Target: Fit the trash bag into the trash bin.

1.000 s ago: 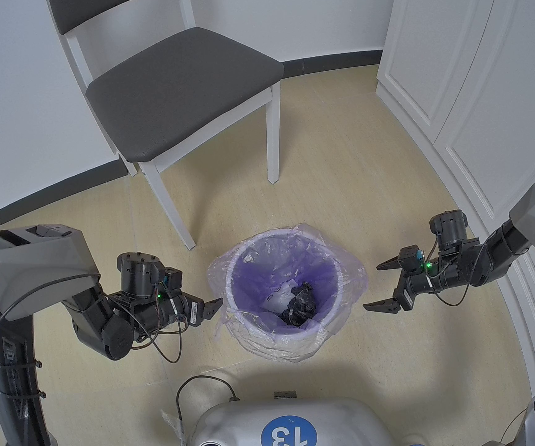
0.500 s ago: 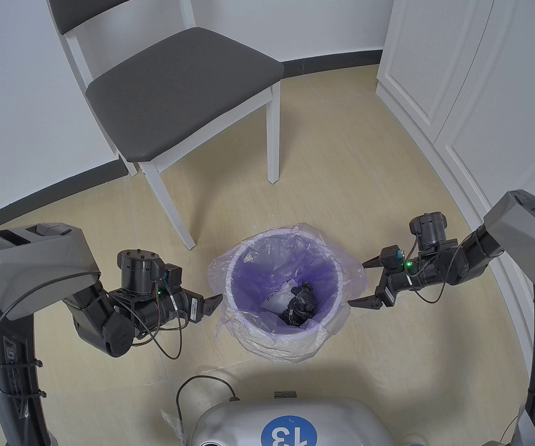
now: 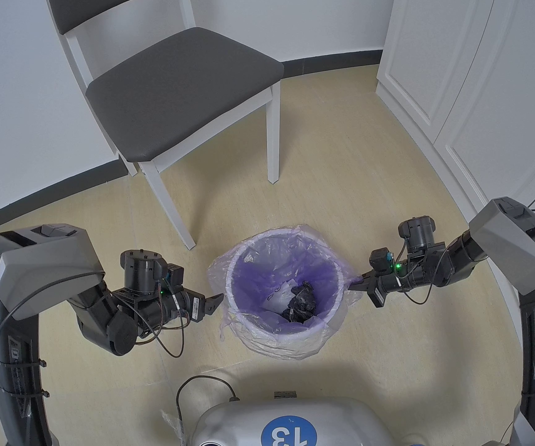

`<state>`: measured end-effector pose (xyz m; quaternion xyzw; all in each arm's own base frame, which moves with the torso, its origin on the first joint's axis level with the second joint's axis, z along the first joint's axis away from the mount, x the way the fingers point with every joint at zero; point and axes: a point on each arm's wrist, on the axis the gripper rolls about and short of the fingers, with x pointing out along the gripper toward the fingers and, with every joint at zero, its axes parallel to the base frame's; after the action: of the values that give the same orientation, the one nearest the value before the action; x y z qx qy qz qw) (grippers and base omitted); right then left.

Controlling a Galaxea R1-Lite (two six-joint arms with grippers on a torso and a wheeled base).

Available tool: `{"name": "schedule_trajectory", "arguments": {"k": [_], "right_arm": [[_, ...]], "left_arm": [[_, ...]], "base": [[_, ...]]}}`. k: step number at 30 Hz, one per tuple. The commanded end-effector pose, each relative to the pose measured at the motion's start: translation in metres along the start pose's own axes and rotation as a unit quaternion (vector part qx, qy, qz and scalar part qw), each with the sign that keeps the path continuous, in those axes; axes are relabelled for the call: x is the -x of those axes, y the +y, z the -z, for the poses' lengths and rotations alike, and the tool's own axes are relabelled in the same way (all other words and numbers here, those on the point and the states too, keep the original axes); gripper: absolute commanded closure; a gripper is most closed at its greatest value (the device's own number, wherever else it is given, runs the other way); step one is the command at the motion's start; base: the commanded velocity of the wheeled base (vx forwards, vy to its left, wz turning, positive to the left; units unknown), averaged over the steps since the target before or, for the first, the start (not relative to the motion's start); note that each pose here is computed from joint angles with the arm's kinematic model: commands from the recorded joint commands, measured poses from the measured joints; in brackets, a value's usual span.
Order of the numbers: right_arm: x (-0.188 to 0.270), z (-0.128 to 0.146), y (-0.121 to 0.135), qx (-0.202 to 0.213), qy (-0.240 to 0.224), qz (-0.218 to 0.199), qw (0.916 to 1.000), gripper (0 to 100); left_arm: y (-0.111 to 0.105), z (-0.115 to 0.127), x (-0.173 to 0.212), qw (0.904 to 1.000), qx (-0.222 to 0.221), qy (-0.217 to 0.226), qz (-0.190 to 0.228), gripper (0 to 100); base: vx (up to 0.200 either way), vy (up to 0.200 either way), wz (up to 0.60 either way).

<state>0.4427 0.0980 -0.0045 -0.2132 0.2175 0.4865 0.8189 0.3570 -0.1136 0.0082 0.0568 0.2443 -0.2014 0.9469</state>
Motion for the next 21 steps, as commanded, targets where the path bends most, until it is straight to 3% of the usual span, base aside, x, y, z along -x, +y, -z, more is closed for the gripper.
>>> {"name": "schedule_trajectory", "arguments": {"k": [1,15,16,21], "right_arm": [[-0.016,0.008,-0.007,-0.007,0.006,-0.007,0.9999,100],[-0.044,0.018,-0.017,-0.005,-0.006,-0.014,0.9999,100],[-0.044,0.018,-0.017,-0.005,-0.008,-0.015,0.9998,0],[-0.038,0.022,-0.013,-0.015,-0.015,-0.034,0.9992,0]], "left_arm": [[-0.002,0.002,0.001,1.0,0.0,0.003,-0.007,0],[0.002,-0.004,0.009,0.9999,0.005,-0.006,-0.013,0],[0.002,-0.003,0.009,0.9999,0.005,-0.005,-0.013,0],[0.003,0.002,0.005,0.9999,0.007,0.001,-0.013,0]], "base": [[0.0,0.0,0.0],[0.0,0.0,0.0],[0.0,0.0,0.0],[0.0,0.0,0.0]]}}
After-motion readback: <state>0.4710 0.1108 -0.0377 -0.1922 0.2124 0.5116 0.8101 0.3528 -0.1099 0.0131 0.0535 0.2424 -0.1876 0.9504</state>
